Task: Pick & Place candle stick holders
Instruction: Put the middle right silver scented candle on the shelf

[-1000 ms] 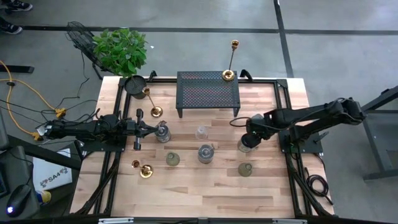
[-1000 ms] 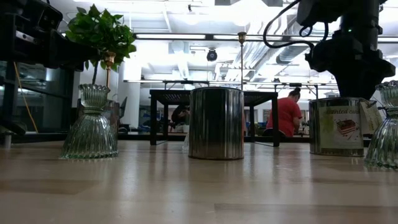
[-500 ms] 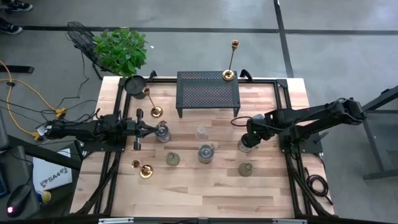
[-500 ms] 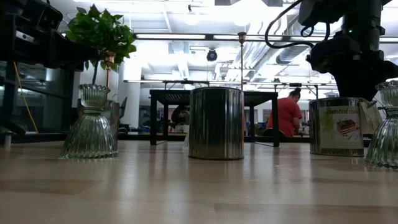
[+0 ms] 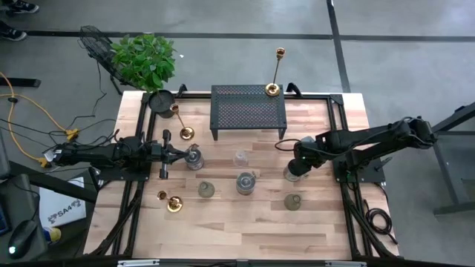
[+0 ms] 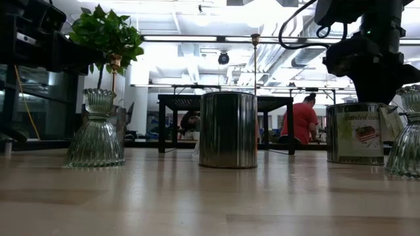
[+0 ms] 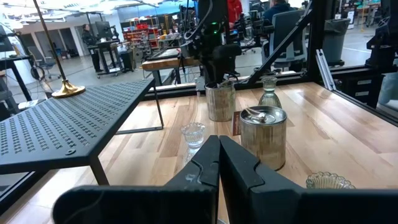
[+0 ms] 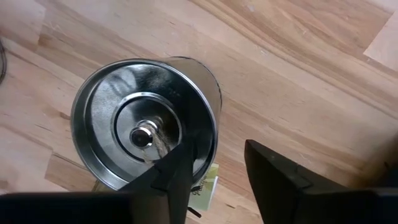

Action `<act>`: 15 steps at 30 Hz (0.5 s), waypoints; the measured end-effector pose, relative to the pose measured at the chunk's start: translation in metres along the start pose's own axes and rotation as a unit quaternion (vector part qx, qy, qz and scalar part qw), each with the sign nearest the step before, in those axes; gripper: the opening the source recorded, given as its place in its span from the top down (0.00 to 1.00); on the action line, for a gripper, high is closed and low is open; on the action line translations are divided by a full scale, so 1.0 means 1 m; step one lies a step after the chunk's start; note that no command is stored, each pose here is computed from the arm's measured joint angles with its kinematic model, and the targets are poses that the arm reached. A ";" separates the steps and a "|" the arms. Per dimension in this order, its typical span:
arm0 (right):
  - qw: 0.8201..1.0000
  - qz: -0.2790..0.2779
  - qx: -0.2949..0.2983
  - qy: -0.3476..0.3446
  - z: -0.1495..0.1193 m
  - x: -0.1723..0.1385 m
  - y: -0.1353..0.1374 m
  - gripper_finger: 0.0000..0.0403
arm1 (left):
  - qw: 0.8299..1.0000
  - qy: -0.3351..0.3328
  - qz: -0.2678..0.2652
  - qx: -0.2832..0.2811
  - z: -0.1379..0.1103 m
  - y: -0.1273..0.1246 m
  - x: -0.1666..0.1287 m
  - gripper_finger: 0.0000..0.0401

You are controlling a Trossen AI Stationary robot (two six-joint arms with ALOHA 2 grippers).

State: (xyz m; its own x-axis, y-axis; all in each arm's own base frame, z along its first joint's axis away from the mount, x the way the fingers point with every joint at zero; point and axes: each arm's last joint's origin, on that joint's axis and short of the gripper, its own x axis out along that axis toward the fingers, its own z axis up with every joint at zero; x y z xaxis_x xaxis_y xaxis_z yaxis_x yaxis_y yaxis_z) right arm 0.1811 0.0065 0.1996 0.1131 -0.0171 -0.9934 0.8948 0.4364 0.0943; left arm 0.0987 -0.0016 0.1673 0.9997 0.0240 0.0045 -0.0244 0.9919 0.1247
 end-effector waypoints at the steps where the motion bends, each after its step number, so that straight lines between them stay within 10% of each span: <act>1: 1.000 0.001 0.000 0.000 0.000 0.000 0.000 0.68 | 1.000 0.000 0.000 0.000 0.000 0.000 0.000 1.00; 15: 1.000 0.012 -0.008 -0.010 0.002 0.001 0.003 0.77 | 1.000 0.000 0.000 0.000 0.000 0.000 0.000 1.00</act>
State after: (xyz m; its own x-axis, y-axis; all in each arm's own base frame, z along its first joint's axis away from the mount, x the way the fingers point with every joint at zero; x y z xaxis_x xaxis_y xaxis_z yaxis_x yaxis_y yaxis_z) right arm 0.1843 0.0064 0.1993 0.1432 -0.0255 -0.9894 0.8852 0.4504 0.1165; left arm 0.0987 -0.0016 0.1673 0.9997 0.0238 0.0042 -0.0241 0.9919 0.1247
